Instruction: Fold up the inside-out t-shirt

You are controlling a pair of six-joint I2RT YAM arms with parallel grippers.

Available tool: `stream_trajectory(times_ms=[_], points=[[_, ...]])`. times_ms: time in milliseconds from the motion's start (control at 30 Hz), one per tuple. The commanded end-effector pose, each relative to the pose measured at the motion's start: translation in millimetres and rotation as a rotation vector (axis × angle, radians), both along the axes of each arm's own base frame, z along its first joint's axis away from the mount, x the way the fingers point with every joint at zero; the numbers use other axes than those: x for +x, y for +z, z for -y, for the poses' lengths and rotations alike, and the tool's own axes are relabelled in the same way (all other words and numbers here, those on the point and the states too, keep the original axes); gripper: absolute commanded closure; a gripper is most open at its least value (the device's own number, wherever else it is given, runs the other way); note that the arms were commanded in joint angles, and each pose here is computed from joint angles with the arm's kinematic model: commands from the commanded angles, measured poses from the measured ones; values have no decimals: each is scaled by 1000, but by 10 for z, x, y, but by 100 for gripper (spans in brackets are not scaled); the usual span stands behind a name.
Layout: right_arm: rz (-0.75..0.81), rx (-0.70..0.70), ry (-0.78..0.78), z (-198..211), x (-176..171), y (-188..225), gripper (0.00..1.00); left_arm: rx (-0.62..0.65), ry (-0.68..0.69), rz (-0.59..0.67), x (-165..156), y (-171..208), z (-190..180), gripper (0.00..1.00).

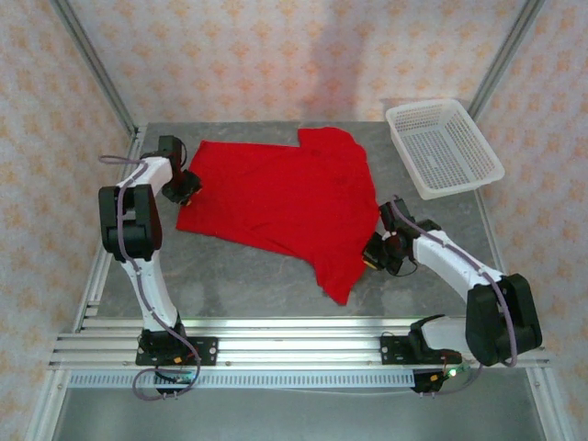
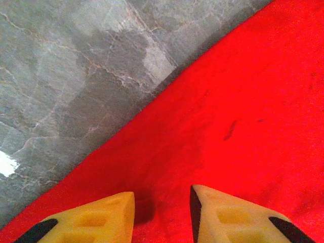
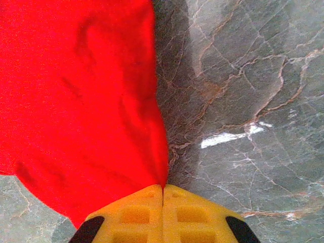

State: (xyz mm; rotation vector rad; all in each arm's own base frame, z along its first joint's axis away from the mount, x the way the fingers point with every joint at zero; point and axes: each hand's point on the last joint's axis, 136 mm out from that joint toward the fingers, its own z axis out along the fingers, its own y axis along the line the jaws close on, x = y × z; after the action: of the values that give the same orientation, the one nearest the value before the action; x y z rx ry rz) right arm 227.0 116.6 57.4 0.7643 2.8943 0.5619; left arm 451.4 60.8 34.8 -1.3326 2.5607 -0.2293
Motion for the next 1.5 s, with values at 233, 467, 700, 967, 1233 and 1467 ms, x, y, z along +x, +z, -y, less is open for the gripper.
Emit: stream_trajectory(times_ms=[233,467,700,967,1233,1467], points=[[-16,-51,-38,113,-26,7,100,2,-41,-60,-130,-24,53,68],[-10,-60,-55,156,-79,18,100,-10,-87,-51,-181,90,102,69],[-19,-59,-57,152,-87,3,100,-37,-108,-46,-160,64,156,78],[-18,-68,-70,177,-98,-1,100,-38,-143,-38,-192,159,174,100],[31,-107,-171,377,-72,141,100,93,-71,8,-591,759,-94,100],[3,-87,-180,378,-201,11,100,85,-14,14,-1147,805,-231,100]])
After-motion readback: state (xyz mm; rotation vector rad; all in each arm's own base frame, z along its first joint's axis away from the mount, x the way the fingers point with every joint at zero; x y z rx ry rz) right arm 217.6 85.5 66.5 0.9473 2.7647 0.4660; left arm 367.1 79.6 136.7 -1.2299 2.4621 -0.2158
